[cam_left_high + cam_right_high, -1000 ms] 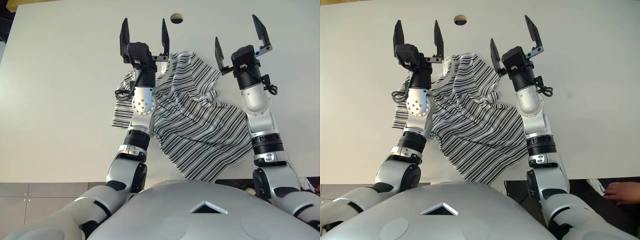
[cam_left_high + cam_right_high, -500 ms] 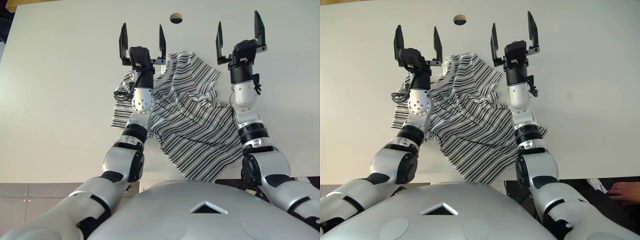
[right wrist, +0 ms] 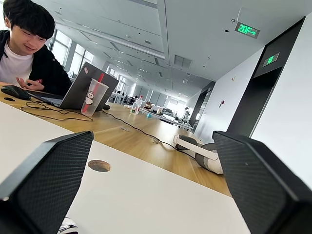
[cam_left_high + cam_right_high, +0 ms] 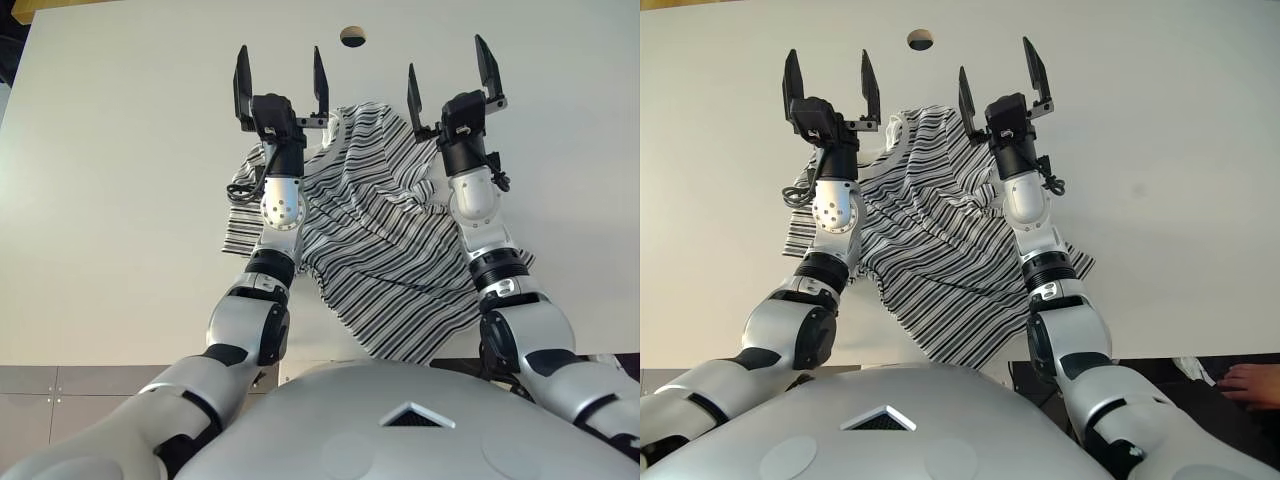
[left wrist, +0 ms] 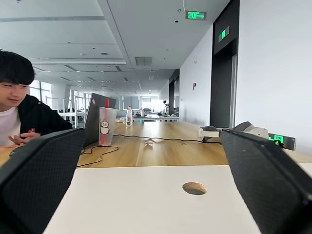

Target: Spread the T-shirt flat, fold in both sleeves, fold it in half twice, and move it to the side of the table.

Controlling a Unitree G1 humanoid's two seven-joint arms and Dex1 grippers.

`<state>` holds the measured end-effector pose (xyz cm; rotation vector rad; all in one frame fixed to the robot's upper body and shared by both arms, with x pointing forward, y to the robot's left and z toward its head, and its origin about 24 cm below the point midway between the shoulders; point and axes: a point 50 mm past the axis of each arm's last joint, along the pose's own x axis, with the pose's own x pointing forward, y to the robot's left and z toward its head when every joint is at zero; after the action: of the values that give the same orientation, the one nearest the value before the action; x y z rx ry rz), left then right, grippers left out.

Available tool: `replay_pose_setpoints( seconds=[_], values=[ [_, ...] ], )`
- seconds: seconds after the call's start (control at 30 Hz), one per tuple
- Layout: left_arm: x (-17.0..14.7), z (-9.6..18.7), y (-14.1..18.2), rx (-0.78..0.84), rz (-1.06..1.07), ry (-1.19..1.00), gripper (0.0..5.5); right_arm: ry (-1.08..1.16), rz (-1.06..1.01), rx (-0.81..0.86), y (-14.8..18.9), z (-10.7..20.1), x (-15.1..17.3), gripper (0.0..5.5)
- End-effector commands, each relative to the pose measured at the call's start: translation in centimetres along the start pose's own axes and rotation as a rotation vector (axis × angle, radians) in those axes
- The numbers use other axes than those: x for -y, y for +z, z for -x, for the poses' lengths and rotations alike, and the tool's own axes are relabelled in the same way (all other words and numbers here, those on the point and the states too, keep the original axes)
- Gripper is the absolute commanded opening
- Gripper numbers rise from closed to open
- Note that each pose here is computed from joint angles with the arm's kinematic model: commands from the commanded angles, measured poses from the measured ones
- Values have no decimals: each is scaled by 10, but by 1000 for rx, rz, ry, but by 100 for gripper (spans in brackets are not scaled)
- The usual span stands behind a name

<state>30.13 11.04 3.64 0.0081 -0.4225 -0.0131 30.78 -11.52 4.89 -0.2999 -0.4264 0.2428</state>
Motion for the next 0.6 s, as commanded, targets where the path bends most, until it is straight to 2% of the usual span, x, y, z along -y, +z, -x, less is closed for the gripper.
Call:
replay_pose_setpoints(
  seconds=[0.03,0.23,0.33,0.4,0.47,0.53,0.6],
  values=[
    [0,4,-3,-16,-12,0,503,-8,-18,19,0,3,-1,450],
    [7,7,0,11,-8,-60,503,-53,-49,40,3,2,3,450],
    [9,8,2,21,-3,-57,503,-35,74,1,-3,4,8,450],
    [14,5,11,70,28,-60,503,22,238,33,6,5,28,450],
    [13,0,21,124,52,-40,503,185,427,39,16,2,40,450],
    [8,-6,29,157,85,3,503,494,628,-14,13,0,35,450],
    [8,-10,33,169,116,16,503,711,767,-81,8,-4,30,450]
  ],
)
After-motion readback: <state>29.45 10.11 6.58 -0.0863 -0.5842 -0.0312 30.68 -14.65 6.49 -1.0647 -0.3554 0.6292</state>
